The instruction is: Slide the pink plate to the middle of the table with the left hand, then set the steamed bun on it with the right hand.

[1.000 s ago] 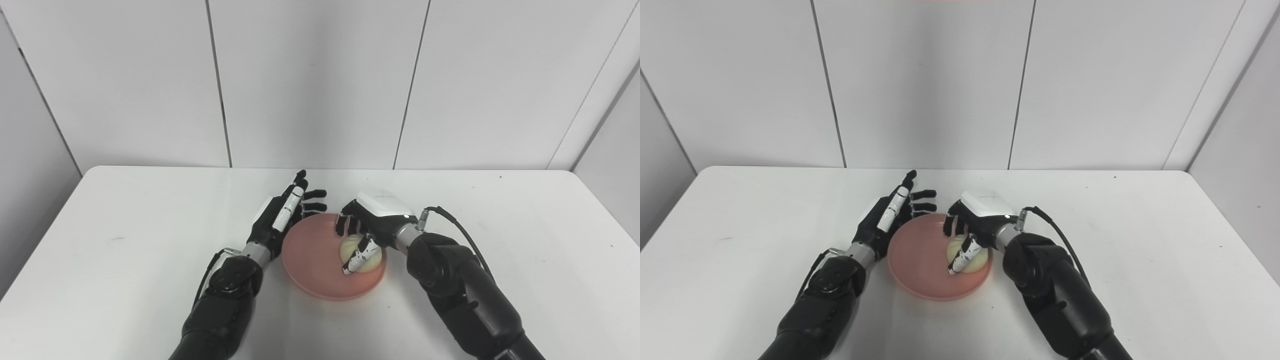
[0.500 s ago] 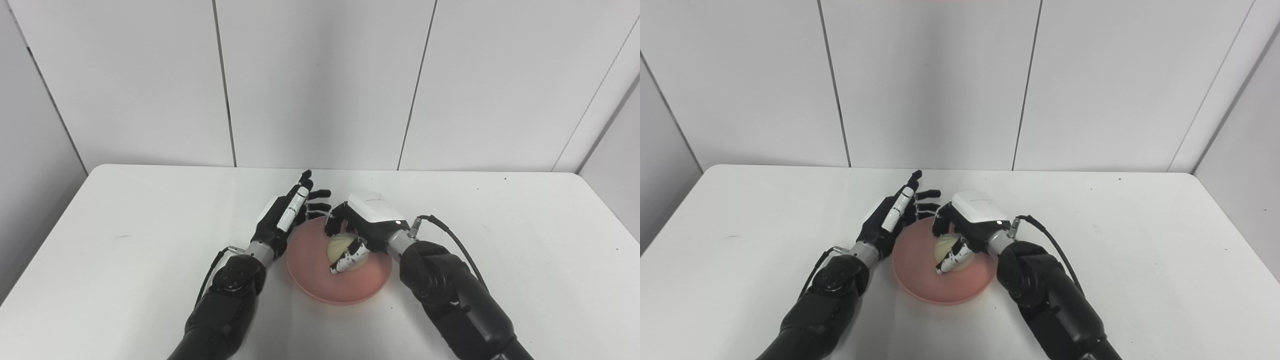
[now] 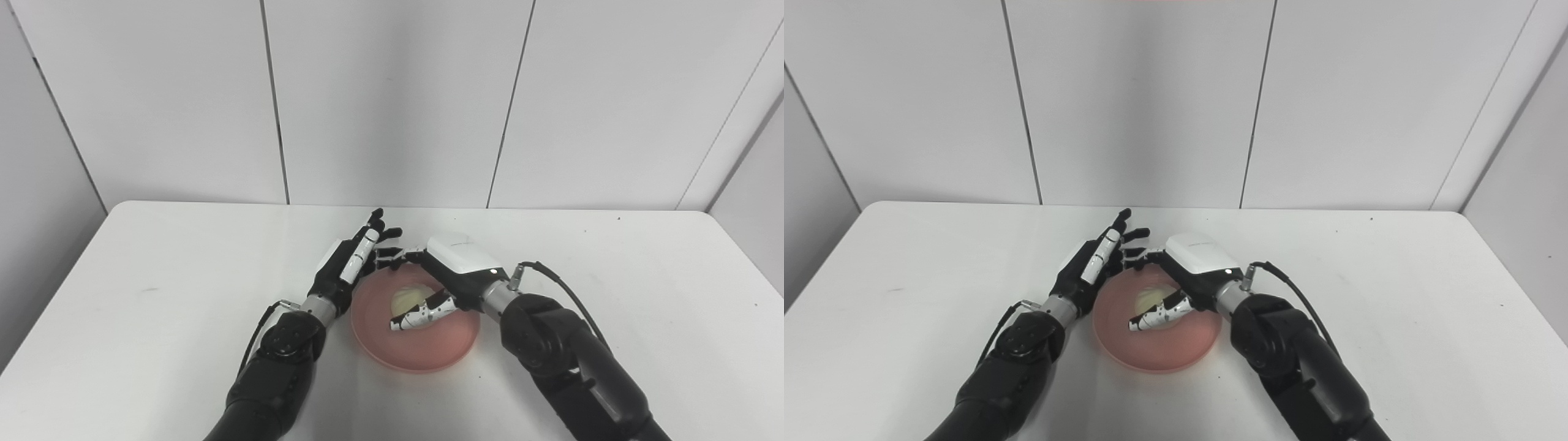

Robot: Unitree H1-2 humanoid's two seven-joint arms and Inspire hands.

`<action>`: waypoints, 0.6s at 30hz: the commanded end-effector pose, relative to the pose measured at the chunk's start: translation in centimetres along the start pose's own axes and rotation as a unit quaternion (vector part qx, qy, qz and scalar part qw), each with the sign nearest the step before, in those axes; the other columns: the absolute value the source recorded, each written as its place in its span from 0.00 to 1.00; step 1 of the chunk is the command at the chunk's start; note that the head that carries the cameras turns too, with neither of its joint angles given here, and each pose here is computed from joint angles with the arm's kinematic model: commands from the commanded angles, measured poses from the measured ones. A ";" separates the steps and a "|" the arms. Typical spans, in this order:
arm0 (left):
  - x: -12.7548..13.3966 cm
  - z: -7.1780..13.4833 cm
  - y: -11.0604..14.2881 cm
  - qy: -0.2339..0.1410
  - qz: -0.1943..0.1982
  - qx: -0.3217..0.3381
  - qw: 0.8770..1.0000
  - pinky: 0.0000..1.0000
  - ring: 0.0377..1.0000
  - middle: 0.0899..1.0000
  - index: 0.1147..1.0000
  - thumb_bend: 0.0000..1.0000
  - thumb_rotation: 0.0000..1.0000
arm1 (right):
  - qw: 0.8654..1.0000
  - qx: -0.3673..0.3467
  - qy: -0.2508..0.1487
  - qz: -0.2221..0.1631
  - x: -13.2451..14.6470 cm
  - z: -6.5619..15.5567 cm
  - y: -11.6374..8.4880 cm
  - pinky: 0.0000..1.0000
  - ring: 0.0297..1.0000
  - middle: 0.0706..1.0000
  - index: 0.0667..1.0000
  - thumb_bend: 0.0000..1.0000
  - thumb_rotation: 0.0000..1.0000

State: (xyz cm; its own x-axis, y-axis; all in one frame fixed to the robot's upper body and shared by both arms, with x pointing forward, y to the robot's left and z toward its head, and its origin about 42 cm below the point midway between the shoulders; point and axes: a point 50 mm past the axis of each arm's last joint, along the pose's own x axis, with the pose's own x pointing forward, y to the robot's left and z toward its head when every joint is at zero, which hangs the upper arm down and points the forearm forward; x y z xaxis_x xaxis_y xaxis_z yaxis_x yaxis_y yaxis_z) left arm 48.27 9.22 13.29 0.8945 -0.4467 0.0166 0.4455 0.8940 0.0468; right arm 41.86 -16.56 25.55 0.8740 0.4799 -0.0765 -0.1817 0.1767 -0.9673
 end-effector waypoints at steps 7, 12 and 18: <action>-1.1 -2.5 -0.7 0.063 0.000 -0.016 0.998 0.64 0.67 0.72 1.00 0.67 0.92 | 0.991 0.034 0.007 -0.128 -1.8 -1.8 -4.0 0.79 0.81 0.80 0.77 0.88 0.86; -1.3 -2.4 -0.4 0.056 0.010 -0.021 0.998 0.68 0.69 0.75 1.00 0.64 0.93 | 0.981 0.065 0.022 -0.184 -2.2 -3.6 -4.3 0.69 0.79 0.80 0.78 0.85 0.90; -1.8 -2.4 -0.1 0.033 0.036 -0.017 0.999 0.70 0.75 0.79 1.00 0.71 0.91 | 0.950 0.165 0.051 -0.259 -2.2 -6.8 -2.7 0.67 0.76 0.78 0.74 0.84 0.89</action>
State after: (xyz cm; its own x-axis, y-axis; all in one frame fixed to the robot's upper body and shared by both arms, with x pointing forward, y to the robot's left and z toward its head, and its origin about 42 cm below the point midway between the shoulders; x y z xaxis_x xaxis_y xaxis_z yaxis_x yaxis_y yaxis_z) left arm 47.89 9.67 13.29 0.9160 -0.3994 0.0375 0.3987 0.9168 0.0244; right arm 43.28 -24.12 25.32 0.9523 0.1758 0.2493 0.1085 0.5684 -0.8155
